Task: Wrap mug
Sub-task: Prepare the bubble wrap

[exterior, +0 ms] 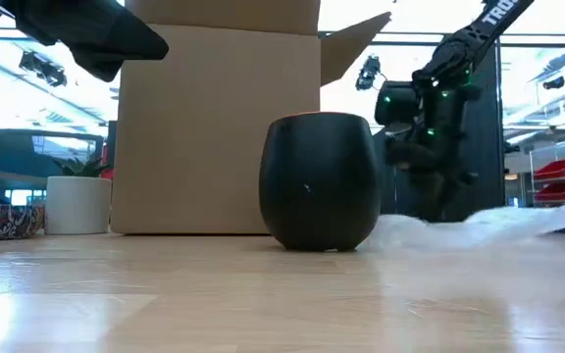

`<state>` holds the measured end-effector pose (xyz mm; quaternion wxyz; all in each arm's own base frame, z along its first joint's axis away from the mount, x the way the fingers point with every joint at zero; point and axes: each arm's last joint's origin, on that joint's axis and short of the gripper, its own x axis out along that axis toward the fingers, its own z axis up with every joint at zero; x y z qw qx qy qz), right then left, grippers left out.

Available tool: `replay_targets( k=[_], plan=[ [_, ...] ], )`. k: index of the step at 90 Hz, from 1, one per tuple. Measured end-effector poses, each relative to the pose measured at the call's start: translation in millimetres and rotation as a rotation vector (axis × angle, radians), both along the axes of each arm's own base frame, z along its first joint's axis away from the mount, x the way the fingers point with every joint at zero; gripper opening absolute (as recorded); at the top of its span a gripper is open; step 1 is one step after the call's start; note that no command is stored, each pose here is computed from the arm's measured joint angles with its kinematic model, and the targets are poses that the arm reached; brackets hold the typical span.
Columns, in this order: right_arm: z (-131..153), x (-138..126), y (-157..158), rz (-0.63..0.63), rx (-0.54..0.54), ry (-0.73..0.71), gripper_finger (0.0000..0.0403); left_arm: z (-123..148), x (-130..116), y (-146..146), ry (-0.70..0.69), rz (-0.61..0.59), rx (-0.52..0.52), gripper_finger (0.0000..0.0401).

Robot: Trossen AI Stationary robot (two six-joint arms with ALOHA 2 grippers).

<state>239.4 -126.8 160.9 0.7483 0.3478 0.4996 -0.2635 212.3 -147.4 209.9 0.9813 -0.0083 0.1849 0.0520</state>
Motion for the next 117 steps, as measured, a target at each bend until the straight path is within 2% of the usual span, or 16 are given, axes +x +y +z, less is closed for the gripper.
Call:
replay_targets(
  k=[14, 24, 46, 58, 71, 91, 96, 109, 117],
  plan=[
    [17, 19, 1, 0.156, 0.040, -0.187, 0.0110, 0, 0, 0, 0.001, -0.002, 0.006, 0.0016],
    [34, 24, 10, 0.200, 0.022, -0.221, 0.0104, 0, 0, 1, -0.003, 0.006, 0.038, 0.0016],
    [61, 8, 54, 0.273, -0.037, -0.085, 0.0090, 1, 0, 1, -0.008, 0.013, 0.068, 0.0016],
    [67, -9, 82, 0.283, -0.097, 0.088, 0.0086, 2, 0, 0, -0.020, 0.004, 0.080, 0.0016],
    [61, -24, 101, 0.263, -0.120, 0.261, 0.0082, 6, 2, -1, -0.051, -0.006, 0.082, 0.0016],
    [26, -34, 111, 0.191, -0.101, 0.279, 0.0082, 11, 4, -3, -0.101, -0.022, 0.095, 0.0016],
    [17, -35, 112, 0.192, -0.094, 0.256, 0.0081, 11, 6, -4, -0.111, -0.027, 0.117, 0.0016],
    [2, -24, 115, 0.221, -0.092, 0.068, 0.0075, 5, 20, -1, -0.122, -0.030, 0.246, 0.0016],
    [1, -20, 114, 0.220, -0.100, 0.006, 0.0073, 3, 34, 4, -0.113, -0.002, 0.263, 0.0016]
  ],
)
